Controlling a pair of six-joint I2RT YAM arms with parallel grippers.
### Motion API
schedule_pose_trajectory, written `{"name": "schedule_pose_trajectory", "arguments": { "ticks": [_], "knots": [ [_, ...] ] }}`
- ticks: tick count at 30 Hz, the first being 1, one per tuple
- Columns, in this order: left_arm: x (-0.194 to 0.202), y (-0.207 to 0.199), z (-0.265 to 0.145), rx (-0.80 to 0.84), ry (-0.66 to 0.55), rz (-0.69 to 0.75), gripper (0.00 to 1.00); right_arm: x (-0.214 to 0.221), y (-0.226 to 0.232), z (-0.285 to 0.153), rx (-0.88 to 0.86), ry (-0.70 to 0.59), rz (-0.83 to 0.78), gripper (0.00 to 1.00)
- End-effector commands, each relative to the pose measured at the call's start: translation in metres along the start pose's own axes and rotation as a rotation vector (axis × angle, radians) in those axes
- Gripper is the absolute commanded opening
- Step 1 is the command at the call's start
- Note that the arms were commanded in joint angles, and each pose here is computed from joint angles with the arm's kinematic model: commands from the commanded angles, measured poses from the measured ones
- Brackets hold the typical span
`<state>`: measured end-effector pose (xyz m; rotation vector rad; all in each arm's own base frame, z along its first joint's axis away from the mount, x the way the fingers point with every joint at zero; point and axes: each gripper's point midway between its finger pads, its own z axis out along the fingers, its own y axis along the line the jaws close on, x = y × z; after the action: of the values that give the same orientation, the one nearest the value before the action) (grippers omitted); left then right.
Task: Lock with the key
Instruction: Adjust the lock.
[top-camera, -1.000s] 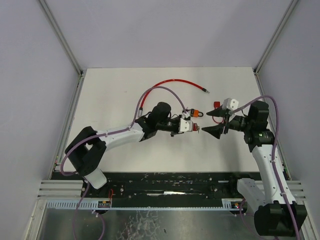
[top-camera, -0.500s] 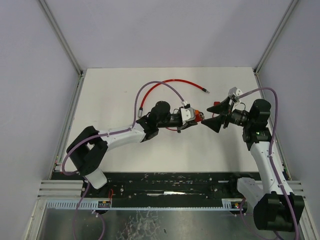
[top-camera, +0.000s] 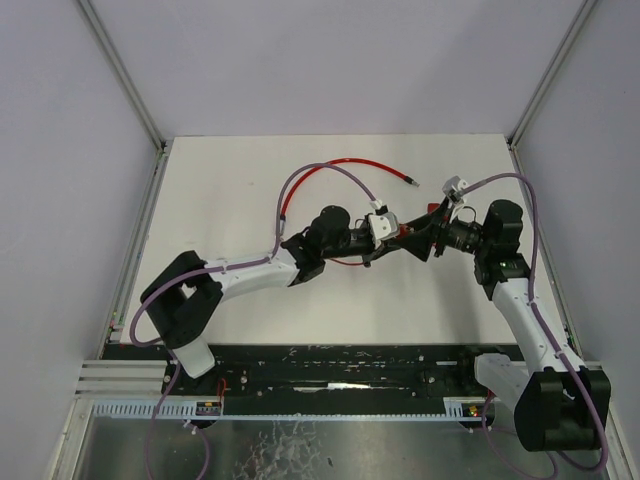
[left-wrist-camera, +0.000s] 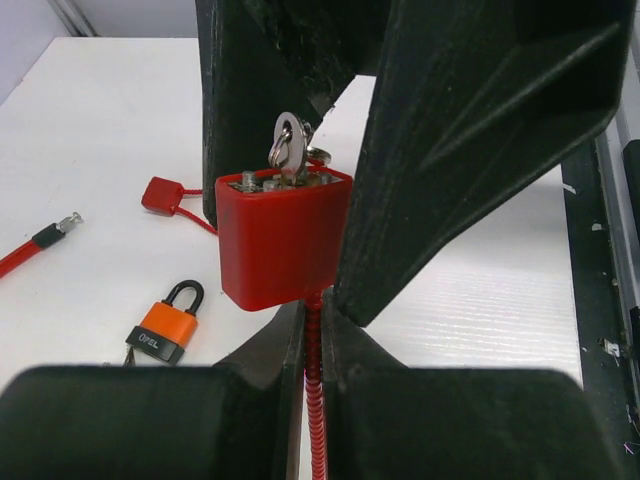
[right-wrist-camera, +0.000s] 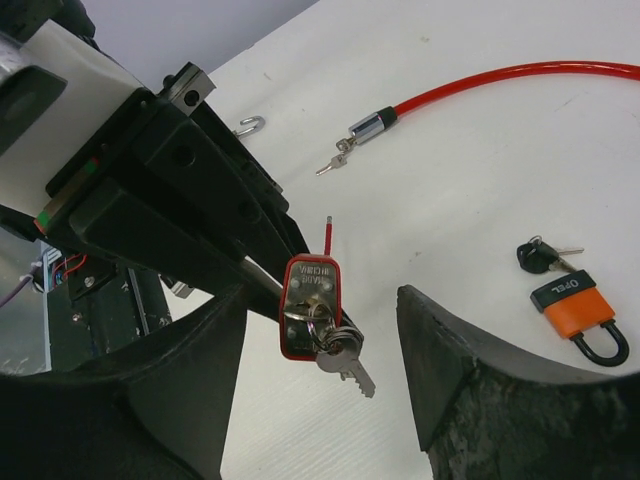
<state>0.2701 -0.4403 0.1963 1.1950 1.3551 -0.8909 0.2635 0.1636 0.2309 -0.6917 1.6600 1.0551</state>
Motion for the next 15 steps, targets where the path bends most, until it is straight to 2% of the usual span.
{"name": "schedule_pose_trajectory", "arguments": {
  "ticks": [1, 15],
  "knots": [
    [-0.0400, 0.0117, 0.0084, -0.050, -0.115, 0.036, 0.00, -0.0132, 0.0020, 0.0037, 0.005, -0.042, -0.052, 0.65],
    [-0.0385, 0.0114, 0.0144, -0.055, -0.102, 0.011, 0.00, -0.0107, 0.0018, 0.0091, 0.001, -0.039, -0.035, 0.51]
  ]
}}
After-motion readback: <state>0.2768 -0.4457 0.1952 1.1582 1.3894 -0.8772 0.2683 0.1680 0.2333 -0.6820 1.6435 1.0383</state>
